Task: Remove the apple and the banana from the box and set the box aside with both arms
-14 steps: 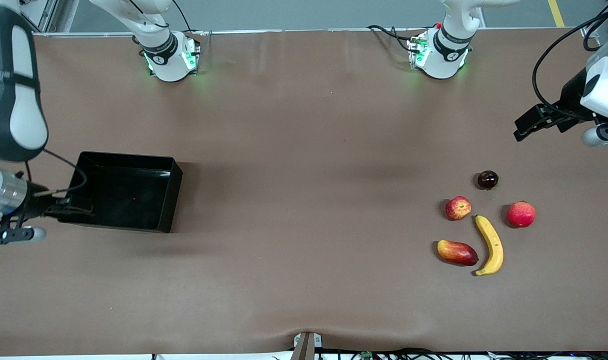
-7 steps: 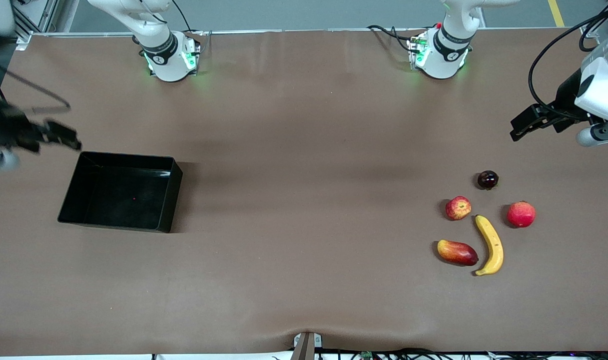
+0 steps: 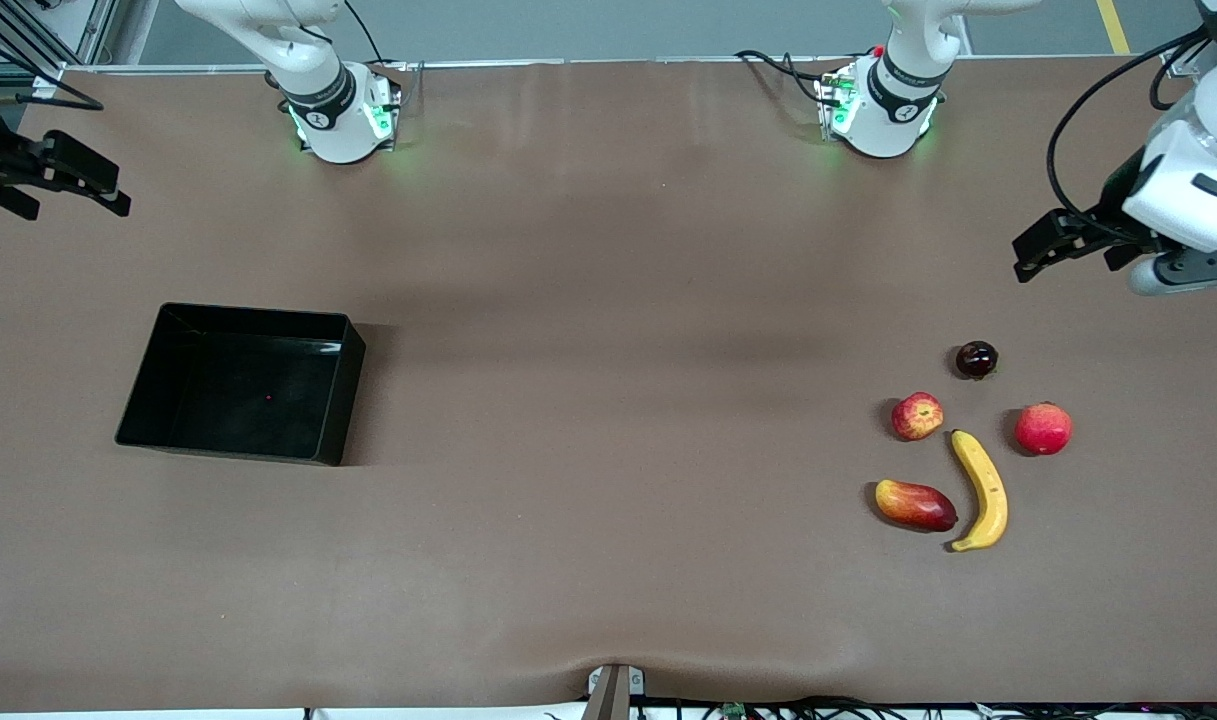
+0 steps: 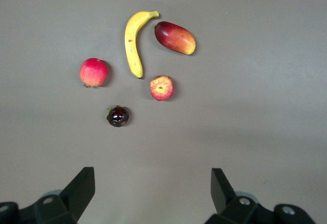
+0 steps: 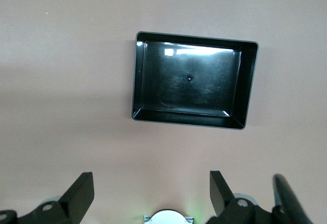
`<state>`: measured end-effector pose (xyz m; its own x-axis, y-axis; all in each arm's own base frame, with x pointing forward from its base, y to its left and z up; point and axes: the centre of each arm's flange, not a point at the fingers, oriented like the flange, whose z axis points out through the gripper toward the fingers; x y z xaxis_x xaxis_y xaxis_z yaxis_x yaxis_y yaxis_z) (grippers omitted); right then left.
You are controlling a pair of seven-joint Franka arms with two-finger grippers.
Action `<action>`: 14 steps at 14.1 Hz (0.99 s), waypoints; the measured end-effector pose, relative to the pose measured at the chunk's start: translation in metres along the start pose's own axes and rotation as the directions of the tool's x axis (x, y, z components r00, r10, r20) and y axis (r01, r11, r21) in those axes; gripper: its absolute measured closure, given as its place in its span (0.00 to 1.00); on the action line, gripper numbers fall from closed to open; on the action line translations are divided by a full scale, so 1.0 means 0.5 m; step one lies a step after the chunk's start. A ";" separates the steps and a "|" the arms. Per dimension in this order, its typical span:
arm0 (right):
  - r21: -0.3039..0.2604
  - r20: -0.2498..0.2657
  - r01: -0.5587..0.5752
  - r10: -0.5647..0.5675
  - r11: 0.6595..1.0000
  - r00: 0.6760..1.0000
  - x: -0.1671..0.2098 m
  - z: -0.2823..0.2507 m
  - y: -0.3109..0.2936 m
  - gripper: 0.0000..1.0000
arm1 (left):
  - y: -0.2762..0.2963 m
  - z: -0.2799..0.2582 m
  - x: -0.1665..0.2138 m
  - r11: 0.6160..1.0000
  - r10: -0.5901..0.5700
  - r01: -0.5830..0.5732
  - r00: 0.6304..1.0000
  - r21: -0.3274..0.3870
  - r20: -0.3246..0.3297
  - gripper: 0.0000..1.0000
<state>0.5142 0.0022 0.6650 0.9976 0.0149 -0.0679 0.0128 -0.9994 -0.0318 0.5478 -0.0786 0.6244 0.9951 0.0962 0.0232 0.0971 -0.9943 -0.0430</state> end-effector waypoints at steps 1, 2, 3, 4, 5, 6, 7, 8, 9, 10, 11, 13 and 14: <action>0.000 -0.004 0.000 0.000 1.000 1.000 0.003 0.003 0.000 0.00 | 0.006 0.000 -0.001 1.000 0.007 -0.007 1.000 0.002 -0.001 0.00; 0.000 -0.010 -0.001 0.001 1.000 1.000 0.005 0.004 0.000 0.00 | 0.007 0.000 -0.002 1.000 0.008 -0.008 1.000 0.002 -0.001 0.00; 0.000 -0.015 -0.003 0.003 1.000 1.000 0.007 0.004 0.002 0.00 | 0.005 -0.001 -0.001 1.000 0.007 -0.007 1.000 0.002 -0.001 0.00; 0.000 -0.015 -0.004 0.004 1.000 1.000 0.007 0.005 0.003 0.00 | 0.003 -0.001 -0.001 1.000 0.007 -0.007 1.000 0.002 -0.001 0.00; 0.000 -0.013 -0.004 0.004 1.000 1.000 0.007 0.006 0.003 0.00 | 0.001 -0.002 0.000 1.000 0.009 -0.009 1.000 0.001 -0.003 0.00; 0.000 -0.011 -0.004 0.004 1.000 1.000 0.007 0.007 0.002 0.00 | 0.001 -0.005 -0.001 1.000 0.011 -0.011 1.000 0.001 -0.005 0.00; 0.000 -0.011 -0.003 0.003 1.000 1.000 0.007 0.008 0.002 0.00 | 0.001 -0.009 -0.002 1.000 0.012 -0.012 1.000 0.000 -0.009 0.00; 0.000 -0.010 -0.002 0.002 1.000 1.000 0.007 0.008 0.001 0.00 | 0.000 -0.013 -0.004 1.000 0.019 -0.019 1.000 0.000 -0.013 0.00; 0.000 -0.010 -0.002 0.002 1.000 1.000 0.007 0.008 0.001 0.00 | 0.000 -0.019 -0.006 0.999 0.034 -0.034 0.999 -0.001 -0.018 0.00; 0.000 -0.010 -0.002 0.002 1.000 1.000 0.007 0.008 0.001 0.00 | -0.002 -0.023 -0.008 0.999 0.045 -0.046 0.999 -0.001 -0.022 0.00; 0.000 -0.010 -0.002 0.002 1.000 1.000 0.007 0.008 0.001 0.00 | -0.004 -0.026 -0.008 0.999 0.051 -0.051 0.998 -0.001 -0.025 0.00; 0.000 -0.010 -0.003 0.003 1.000 1.000 0.007 0.008 0.001 0.00 | -0.009 -0.034 -0.007 0.999 0.049 -0.049 0.998 -0.002 -0.033 0.00; 0.000 -0.010 -0.003 0.003 1.000 1.000 0.007 0.008 0.001 0.00 | -0.011 -0.039 -0.007 0.999 0.047 -0.047 0.998 -0.003 -0.037 0.00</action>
<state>0.5174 0.0018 0.6607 0.9982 0.0121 -0.0581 0.0103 -0.9994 -0.0317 0.5434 -0.0742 0.6440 0.9972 0.0475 0.0583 0.0499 -0.9979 -0.0406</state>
